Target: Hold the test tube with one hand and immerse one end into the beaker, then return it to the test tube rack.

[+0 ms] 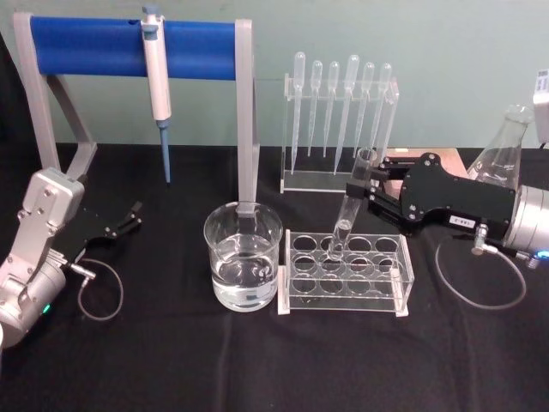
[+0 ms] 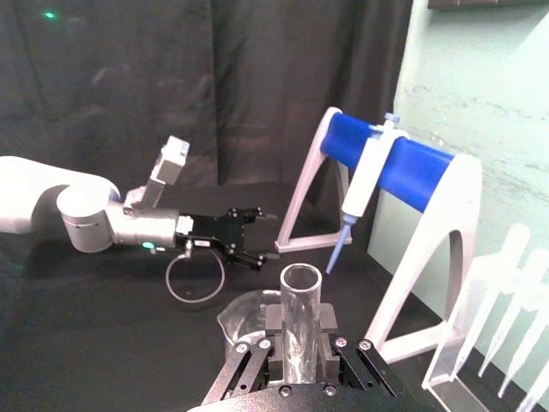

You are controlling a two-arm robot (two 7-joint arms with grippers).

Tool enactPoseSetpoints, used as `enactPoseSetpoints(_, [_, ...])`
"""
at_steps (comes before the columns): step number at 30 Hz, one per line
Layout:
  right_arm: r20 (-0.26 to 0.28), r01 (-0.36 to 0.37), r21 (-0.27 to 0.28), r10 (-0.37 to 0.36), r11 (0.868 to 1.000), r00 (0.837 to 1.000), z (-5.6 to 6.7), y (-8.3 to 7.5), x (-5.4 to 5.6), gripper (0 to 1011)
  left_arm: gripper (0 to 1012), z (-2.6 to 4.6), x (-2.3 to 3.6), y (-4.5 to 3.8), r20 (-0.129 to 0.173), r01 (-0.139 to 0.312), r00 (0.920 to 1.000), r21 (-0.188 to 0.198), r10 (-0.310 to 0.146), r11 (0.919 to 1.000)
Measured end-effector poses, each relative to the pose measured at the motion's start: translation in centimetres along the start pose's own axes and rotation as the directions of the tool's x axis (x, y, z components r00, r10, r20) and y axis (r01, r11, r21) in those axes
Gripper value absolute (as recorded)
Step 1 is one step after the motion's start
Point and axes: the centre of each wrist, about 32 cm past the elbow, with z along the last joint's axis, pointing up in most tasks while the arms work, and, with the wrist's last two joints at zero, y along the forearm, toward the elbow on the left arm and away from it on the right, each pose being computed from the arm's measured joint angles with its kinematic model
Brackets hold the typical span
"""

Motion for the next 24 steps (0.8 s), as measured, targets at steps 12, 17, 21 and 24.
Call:
enactPoseSetpoints(12, [-0.001, 0.018, -0.017, -0.018, 1.0, 1.0, -1.4, 0.3, 0.2, 242, 1000, 0.0, 0.0, 0.0, 0.0, 0.0, 1.0, 0.0, 0.0, 1.0])
enactPoseSetpoints(17, [-0.003, 0.018, -0.025, -0.018, 1.0, 1.0, -1.9, 0.5, 0.2, 242, 1000, 0.0, 0.0, 0.0, 0.0, 0.0, 1.0, 0.0, 0.0, 1.0])
enactPoseSetpoints(21, [-0.007, 0.016, -0.032, -0.017, 0.999, 1.0, -2.3, 0.6, 0.0, 241, 1000, 0.0, 0.0, 0.0, 0.0, 0.0, 1.0, 0.0, 0.0, 1.0])
enactPoseSetpoints(24, [-0.01, 0.015, -0.038, -0.015, 0.999, 1.0, -2.6, 0.7, -0.1, 242, 1000, 0.0, 0.0, 0.0, 0.0, 0.0, 1.0, 0.0, 0.0, 1.0])
